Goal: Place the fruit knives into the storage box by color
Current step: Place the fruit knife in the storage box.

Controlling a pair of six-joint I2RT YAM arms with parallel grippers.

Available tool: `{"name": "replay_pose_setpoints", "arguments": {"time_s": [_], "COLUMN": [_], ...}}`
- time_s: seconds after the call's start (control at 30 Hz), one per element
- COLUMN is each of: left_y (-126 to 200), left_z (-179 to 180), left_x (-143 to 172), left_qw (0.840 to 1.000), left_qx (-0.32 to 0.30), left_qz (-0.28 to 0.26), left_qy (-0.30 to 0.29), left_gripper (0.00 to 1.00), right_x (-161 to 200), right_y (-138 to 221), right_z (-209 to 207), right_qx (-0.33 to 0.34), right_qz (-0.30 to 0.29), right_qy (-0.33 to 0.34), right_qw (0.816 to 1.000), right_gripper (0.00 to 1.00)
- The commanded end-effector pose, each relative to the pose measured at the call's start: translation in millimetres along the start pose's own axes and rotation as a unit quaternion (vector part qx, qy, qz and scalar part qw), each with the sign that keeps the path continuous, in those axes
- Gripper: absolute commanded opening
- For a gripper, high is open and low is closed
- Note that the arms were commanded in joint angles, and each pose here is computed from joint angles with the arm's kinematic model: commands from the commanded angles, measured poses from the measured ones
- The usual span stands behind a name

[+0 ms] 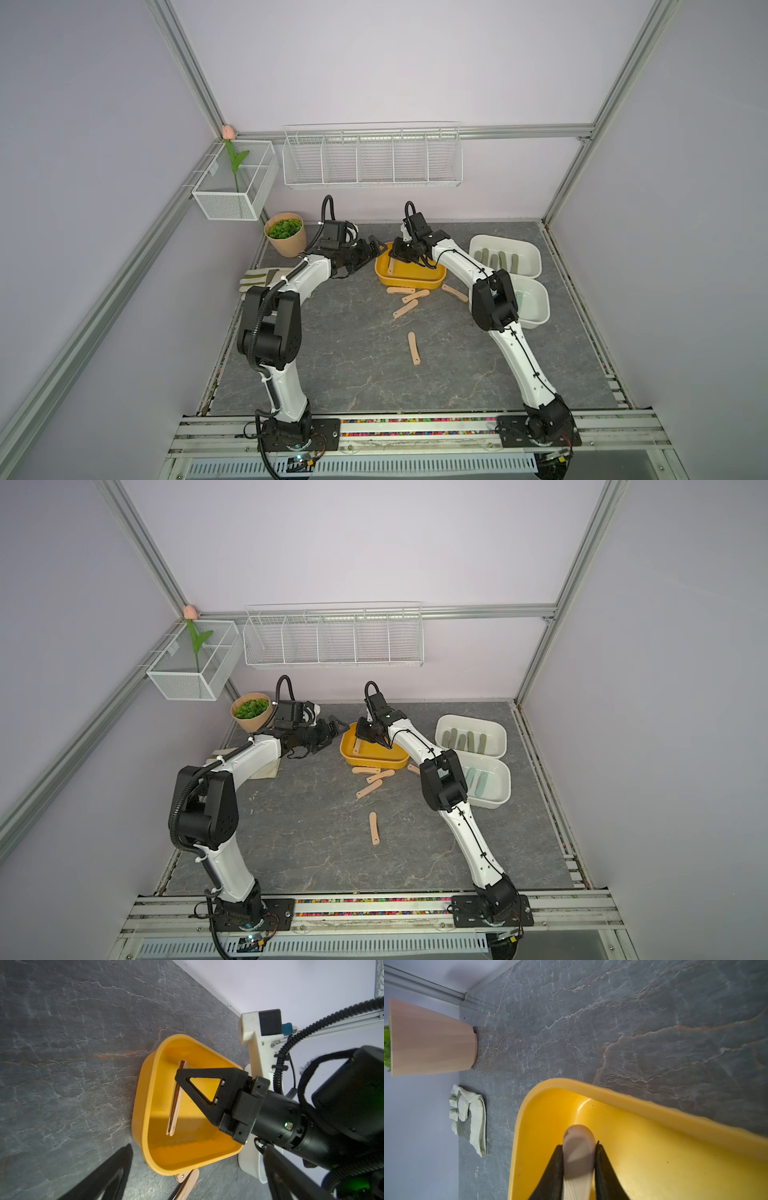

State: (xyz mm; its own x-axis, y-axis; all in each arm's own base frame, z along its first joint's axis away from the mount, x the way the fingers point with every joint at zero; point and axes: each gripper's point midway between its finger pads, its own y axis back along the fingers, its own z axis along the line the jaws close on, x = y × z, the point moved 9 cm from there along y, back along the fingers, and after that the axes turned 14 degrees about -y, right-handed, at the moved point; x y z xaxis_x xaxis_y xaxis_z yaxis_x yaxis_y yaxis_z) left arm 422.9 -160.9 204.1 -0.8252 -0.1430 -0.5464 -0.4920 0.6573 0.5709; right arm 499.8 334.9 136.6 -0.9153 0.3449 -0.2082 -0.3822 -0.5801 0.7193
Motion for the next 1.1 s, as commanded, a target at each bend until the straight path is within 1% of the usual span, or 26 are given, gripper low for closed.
{"name": "replay_pose_setpoints", "arguments": {"time_s": [0.0,0.33,0.77,1.07], "left_y": [-8,-27,-45,-44], "left_z": [1,4,-5,-13], "left_x": [-13,-11,2,15], "left_qw": [1.000,0.999,0.999,0.999], "left_qx": [0.017,0.031,0.042,0.050], "left_qz": [-0.017,-0.012,0.006,0.011], "left_qy": [0.002,0.016,0.013,0.015], "left_gripper": [0.99,0.99,0.99,0.99], "right_x": [-2,11,27,35], "right_y": [-5,-22,-23,-15], "right_z": [8,0,-10,-15], "right_qx": [-0.027,-0.021,0.001,0.005], "right_qz": [0.002,0.026,0.049,0.056], "right_qy": [0.016,0.011,0.017,0.016], "right_qw": [0.999,0.999,0.999,0.998], "right_gripper": [0.24,0.24,0.24,0.24]}}
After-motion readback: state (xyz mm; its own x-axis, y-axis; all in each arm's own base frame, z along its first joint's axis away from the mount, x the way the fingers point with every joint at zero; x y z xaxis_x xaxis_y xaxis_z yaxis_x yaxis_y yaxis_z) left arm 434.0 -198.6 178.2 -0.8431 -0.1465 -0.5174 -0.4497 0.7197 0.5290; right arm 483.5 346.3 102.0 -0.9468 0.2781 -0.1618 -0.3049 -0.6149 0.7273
